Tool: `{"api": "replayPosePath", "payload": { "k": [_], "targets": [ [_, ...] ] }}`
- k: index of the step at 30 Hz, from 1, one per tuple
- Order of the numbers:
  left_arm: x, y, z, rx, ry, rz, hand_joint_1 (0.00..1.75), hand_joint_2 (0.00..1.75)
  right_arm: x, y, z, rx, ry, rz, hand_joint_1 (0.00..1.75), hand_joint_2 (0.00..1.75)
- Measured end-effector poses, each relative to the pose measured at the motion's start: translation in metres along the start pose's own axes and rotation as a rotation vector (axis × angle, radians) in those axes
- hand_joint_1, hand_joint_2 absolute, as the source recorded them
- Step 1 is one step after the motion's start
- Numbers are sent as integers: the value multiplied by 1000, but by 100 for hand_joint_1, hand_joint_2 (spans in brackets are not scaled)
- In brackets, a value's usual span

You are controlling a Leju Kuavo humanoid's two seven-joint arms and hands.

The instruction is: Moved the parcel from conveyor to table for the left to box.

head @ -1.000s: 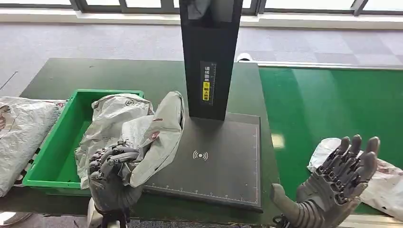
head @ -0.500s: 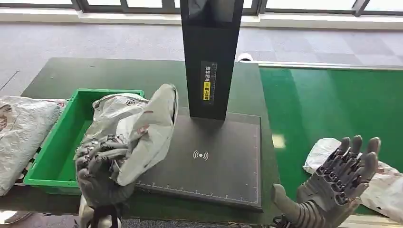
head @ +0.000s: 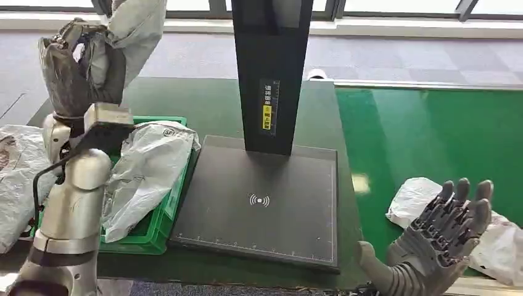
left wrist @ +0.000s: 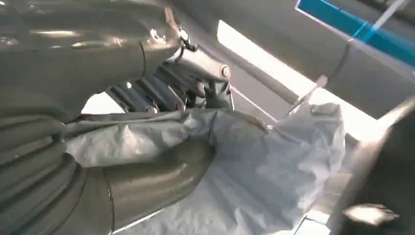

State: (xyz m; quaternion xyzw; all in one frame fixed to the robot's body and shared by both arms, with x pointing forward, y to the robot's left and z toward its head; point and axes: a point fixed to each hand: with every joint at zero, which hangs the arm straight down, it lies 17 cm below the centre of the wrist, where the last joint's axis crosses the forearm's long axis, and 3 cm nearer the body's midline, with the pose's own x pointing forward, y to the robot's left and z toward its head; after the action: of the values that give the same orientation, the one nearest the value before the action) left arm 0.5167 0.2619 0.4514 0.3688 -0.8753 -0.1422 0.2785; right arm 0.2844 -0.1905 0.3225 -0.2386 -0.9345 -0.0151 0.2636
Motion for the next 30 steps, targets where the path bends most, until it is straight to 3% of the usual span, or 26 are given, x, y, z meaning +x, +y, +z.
{"api": "replayPosePath", "payload": {
  "k": [3, 9, 16, 21, 30],
  "targets": [
    [-52, 5, -16, -3, 53, -216, 175, 175, 1, 1, -3, -2, -8, -22, 0, 175],
    [-137, -7, 0, -115, 182, -469, 175, 175, 2, 5, -9, 3, -29, -44, 0, 175],
    [-208, -36, 62, -313, 365, -660, 175, 175, 3, 9, -4, 26, -29, -57, 0, 175],
    [-254, -59, 121, -539, 505, -753, 175, 175, 1, 10, 2, 43, -15, -69, 0, 175],
    [-299, -59, 200, -791, 681, -917, 175, 175, -3, 12, 8, 74, -10, -75, 0, 175]
  ]
}}
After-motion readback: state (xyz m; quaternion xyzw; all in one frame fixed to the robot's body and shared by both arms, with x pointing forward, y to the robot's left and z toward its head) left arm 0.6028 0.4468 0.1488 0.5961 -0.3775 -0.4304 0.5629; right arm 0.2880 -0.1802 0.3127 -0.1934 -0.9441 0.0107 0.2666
